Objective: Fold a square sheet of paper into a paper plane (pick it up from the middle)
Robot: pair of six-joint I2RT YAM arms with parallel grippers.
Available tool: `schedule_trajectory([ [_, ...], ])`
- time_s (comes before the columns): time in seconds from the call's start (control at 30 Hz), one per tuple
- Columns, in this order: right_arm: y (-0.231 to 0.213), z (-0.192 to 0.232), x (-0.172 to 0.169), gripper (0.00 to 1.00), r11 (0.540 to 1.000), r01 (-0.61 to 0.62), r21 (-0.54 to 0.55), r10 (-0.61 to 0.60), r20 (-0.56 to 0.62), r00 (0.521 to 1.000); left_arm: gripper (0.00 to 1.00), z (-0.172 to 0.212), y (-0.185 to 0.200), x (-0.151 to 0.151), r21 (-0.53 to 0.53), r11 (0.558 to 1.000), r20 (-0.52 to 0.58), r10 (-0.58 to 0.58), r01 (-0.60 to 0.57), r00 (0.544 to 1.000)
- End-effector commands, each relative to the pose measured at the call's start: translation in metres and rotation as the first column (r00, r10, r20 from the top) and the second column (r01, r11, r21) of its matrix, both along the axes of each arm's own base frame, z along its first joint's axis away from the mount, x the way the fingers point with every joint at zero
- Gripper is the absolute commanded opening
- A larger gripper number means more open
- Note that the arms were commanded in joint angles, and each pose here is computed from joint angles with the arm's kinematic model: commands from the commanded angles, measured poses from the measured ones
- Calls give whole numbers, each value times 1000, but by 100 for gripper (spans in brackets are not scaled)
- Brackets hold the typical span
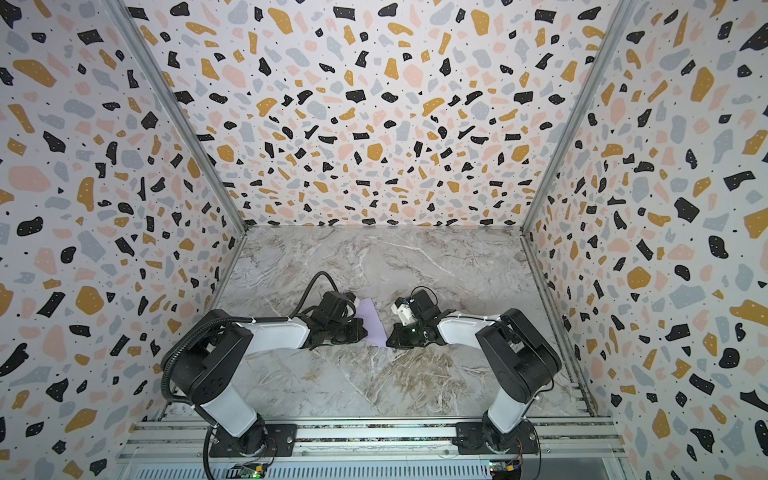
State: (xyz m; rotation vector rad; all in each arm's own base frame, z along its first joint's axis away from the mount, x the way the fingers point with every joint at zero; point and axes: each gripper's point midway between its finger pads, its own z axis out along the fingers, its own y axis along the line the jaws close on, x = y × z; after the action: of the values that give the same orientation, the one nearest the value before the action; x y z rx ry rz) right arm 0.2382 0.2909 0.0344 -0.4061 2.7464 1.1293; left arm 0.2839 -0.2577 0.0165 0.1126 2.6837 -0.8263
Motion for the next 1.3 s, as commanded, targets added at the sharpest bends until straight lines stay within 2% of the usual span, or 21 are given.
schedule_trajectory([
  [0.0,4,0,2,10,1000,5,-5,-5,-11,1000,0,-41,40,-24,204,979,-114,45,-21,992],
  [0.2,-11,-19,-5,10,996,17,-89,-20,-40,999,0,-32,35,-20,196,981,-97,22,-3,995],
  [0.3,-19,-32,-10,10,990,17,-139,-26,-62,998,3,-19,30,-12,200,980,-63,-11,23,998],
  [0.5,-33,-53,-16,10,973,28,-229,-51,-97,994,7,-13,43,-6,334,940,-38,-55,64,998],
  [0.87,-38,-61,-16,10,964,30,-265,-61,-110,992,8,-14,65,-6,456,888,-39,-48,60,998],
  [1.03,-38,-63,-16,10,962,28,-272,-60,-110,992,9,-12,78,-2,528,848,-26,-36,44,999],
  [1.13,-38,-61,-15,10,962,27,-272,-57,-104,993,9,2,77,6,531,847,10,-33,23,999],
  [1.27,-37,-58,-14,10,963,25,-267,-53,-96,994,10,38,56,19,425,905,98,-45,-1,994],
])
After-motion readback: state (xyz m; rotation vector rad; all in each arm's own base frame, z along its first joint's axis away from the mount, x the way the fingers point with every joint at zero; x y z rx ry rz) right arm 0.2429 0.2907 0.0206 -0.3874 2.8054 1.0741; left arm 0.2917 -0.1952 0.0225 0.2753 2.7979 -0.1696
